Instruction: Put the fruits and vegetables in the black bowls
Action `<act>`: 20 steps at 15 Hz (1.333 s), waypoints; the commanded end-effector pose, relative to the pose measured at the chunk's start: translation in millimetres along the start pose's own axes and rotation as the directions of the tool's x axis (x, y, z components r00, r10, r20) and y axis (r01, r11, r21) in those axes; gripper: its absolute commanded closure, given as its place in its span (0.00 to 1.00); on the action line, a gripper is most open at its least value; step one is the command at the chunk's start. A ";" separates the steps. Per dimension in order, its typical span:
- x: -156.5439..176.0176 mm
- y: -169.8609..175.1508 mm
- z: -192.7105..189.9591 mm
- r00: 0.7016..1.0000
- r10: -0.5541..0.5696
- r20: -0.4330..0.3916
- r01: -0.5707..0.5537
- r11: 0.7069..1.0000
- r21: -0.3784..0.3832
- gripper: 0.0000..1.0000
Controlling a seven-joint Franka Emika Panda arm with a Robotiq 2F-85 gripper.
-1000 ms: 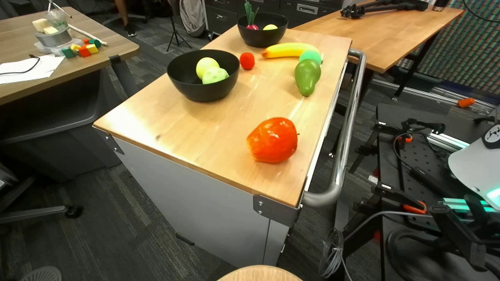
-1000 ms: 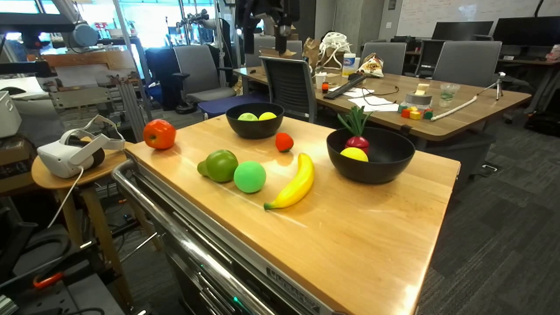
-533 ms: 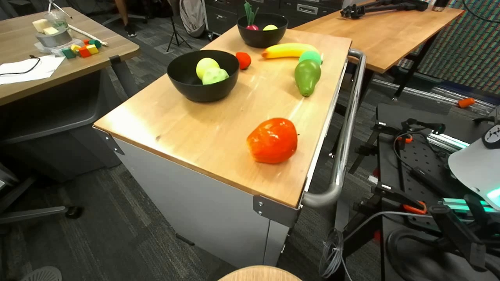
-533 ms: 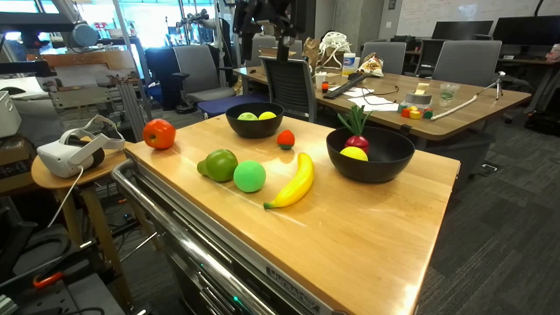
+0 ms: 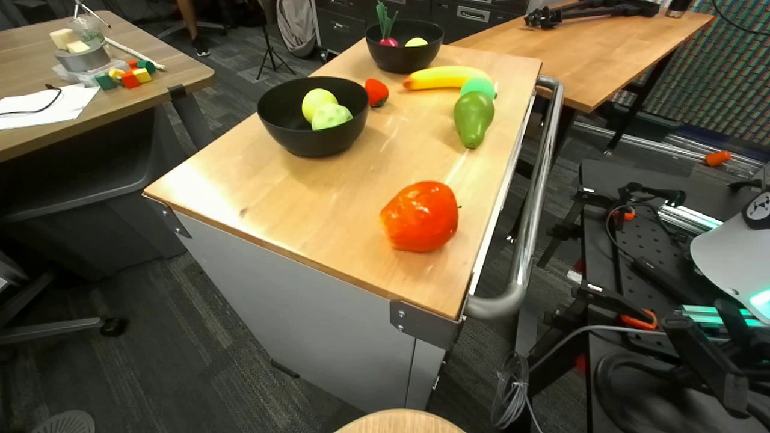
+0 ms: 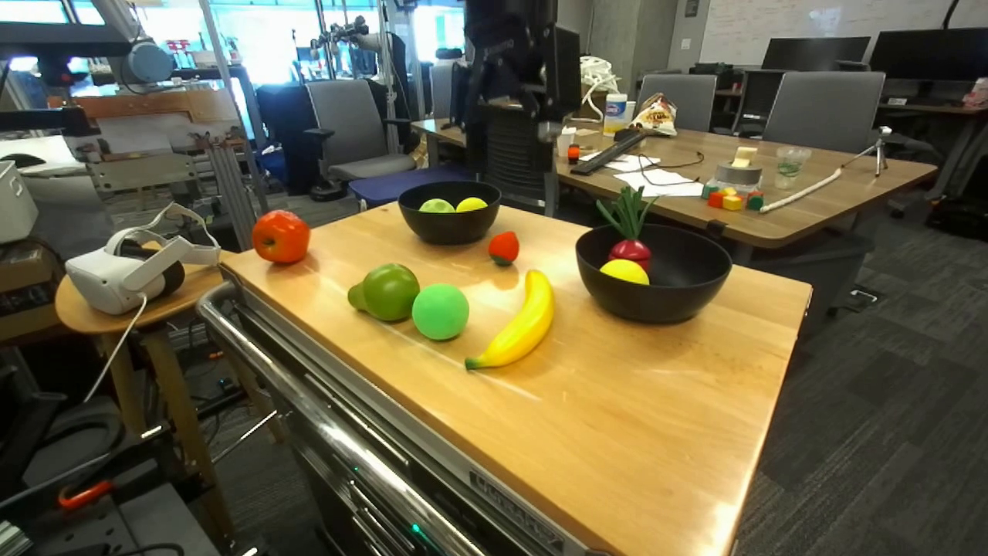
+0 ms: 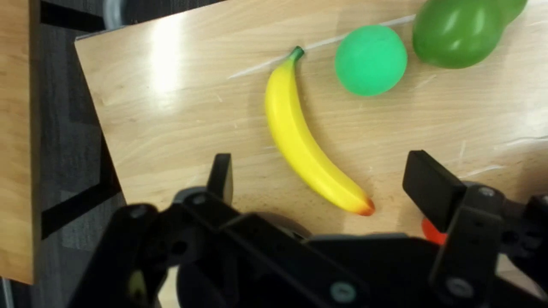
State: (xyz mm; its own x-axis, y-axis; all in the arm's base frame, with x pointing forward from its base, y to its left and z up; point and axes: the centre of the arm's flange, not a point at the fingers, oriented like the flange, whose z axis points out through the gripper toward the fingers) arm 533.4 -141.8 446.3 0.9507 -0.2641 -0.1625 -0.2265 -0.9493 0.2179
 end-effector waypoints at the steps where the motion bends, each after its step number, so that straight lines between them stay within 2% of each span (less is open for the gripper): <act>1: -51.9 46.7 28.6 0.986 0.164 -0.035 -0.159 0.982 0.100 0.00; 3: -61.2 65.4 40.4 0.988 0.153 0.036 -0.157 0.962 0.223 0.00; 4: -35.4 52.5 38.7 0.988 0.151 0.040 -0.155 0.979 0.133 0.00; 6: -47.5 66.0 45.4 0.985 0.163 0.057 -0.171 0.967 0.189 0.00; 8: -43.6 51.8 46.6 0.975 0.220 0.011 -0.221 0.972 0.076 0.00; 13: -20.8 14.8 79.8 0.987 0.158 -0.032 -0.161 0.978 -0.132 0.00; 17: 0.5 1.1 105.4 0.991 0.128 -0.041 -0.134 0.972 -0.192 0.00; 20: 16.4 0.7 122.6 0.992 0.120 -0.026 -0.122 0.977 -0.176 0.00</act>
State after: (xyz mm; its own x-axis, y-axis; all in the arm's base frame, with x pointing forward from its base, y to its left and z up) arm 506.1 -159.5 335.9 0.9180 -0.3759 -0.1263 -0.3008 -0.8676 0.3960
